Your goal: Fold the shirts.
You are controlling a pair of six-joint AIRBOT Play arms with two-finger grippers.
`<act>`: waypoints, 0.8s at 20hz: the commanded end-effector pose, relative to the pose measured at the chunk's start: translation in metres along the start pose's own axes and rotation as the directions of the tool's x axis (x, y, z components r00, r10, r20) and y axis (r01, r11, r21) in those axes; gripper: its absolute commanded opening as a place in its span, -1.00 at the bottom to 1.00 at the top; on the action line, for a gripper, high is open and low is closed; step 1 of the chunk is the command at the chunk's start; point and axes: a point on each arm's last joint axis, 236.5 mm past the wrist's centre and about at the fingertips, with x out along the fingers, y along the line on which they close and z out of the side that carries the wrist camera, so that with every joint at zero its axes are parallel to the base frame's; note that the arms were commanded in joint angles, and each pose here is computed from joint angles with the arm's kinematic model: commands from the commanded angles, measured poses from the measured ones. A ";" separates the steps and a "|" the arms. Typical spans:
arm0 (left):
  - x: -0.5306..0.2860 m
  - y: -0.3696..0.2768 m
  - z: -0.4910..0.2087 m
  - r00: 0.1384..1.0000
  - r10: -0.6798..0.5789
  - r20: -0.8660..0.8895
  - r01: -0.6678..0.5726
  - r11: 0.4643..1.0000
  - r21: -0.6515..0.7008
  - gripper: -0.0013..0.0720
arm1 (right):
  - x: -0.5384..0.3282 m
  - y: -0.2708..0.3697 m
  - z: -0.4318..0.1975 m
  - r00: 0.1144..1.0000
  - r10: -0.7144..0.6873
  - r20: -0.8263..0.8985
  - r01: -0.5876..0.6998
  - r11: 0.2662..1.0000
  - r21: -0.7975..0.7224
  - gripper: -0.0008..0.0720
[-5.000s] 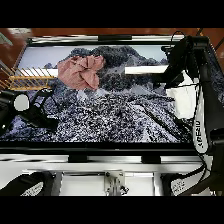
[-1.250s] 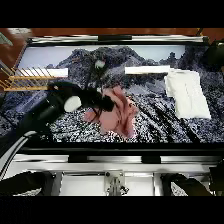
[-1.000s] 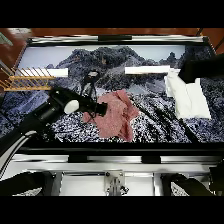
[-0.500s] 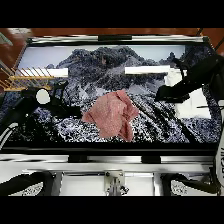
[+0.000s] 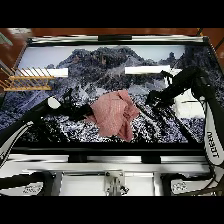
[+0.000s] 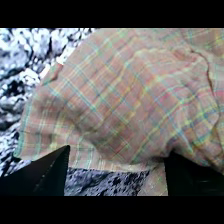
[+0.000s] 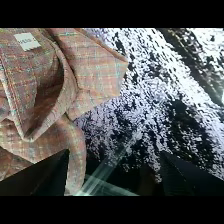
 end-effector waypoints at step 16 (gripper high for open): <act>-0.009 -0.019 0.025 0.993 -0.065 0.100 0.059 0.996 0.063 -0.89 | 0.101 0.000 0.007 0.994 -0.011 -0.112 0.018 0.998 0.067 0.33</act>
